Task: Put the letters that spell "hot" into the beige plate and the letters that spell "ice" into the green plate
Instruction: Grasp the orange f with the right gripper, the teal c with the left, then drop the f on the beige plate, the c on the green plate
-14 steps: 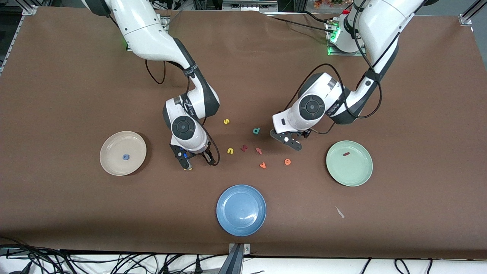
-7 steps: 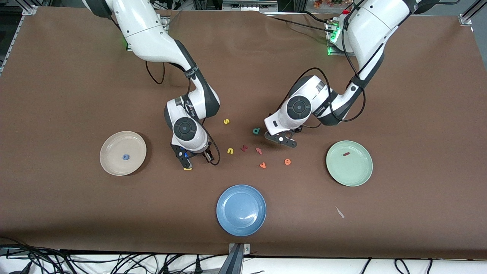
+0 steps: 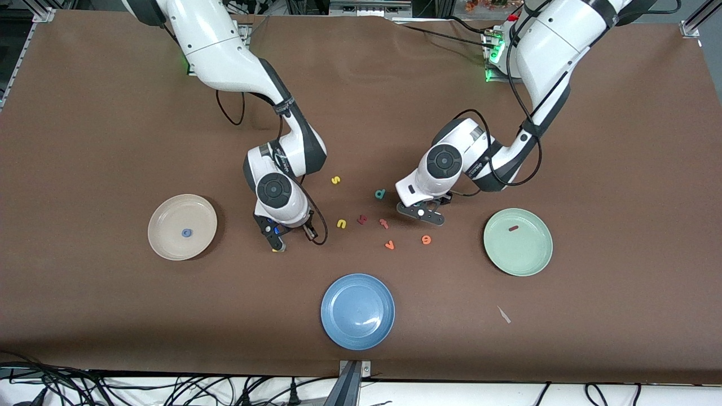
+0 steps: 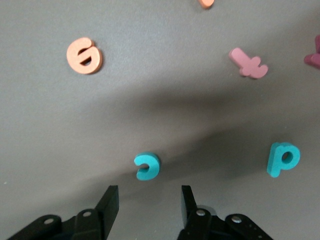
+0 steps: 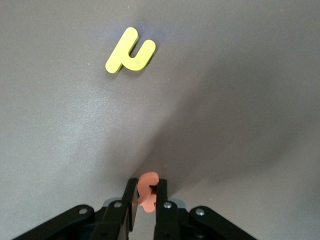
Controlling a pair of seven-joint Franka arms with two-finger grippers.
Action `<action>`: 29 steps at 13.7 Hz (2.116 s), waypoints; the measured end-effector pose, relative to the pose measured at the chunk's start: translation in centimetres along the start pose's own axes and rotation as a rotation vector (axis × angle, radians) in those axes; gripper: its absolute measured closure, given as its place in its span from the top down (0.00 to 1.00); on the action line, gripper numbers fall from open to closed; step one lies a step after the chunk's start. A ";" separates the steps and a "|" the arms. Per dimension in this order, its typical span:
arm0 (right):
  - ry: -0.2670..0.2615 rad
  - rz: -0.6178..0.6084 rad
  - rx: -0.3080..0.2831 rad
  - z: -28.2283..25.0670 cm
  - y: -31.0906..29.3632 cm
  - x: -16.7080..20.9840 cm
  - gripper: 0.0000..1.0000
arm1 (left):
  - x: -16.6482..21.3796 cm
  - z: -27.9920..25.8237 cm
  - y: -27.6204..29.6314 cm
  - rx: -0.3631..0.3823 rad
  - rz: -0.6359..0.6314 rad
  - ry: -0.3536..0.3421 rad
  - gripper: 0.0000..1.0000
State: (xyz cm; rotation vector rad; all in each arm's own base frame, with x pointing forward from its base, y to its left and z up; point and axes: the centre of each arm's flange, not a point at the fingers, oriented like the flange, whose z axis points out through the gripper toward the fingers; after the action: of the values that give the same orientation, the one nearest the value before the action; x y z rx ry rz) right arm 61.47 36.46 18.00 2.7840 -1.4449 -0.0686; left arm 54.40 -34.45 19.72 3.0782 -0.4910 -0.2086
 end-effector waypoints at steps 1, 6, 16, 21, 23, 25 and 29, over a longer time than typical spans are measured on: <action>0.000 -0.003 0.000 0.0 0.0 0.0 0.18 | 0.1 0.2 -0.2 0.003 0.000 0.002 0.56; -0.001 -0.101 -0.014 -0.6 0.0 0.3 0.18 | 0.2 1.1 -0.3 0.014 -0.002 0.006 0.53; 0.006 -0.792 -0.160 -6.8 4.7 12.7 0.18 | 0.2 1.8 -0.3 0.021 -0.005 0.008 0.48; -0.008 -0.987 -0.150 -8.4 9.7 20.2 0.18 | 0.5 2.1 -0.3 0.005 -0.008 0.033 0.46; -0.023 -1.026 -0.111 -8.0 12.1 23.1 0.18 | 0.7 2.2 -0.8 0.014 -0.010 0.036 0.43; -0.022 -1.033 -0.068 -7.2 14.1 25.5 0.18 | 0.7 2.2 -1.0 0.029 -0.002 0.043 0.42; -0.025 -1.007 -0.042 -6.9 15.4 27.4 0.29 | 0.7 2.2 -0.9 0.028 -0.023 0.045 0.21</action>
State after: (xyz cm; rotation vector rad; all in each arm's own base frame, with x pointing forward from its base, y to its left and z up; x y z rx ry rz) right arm 64.92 5.14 24.24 3.1306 0.0793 -0.1263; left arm 55.06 -33.83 17.41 3.1094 -0.4615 -0.1344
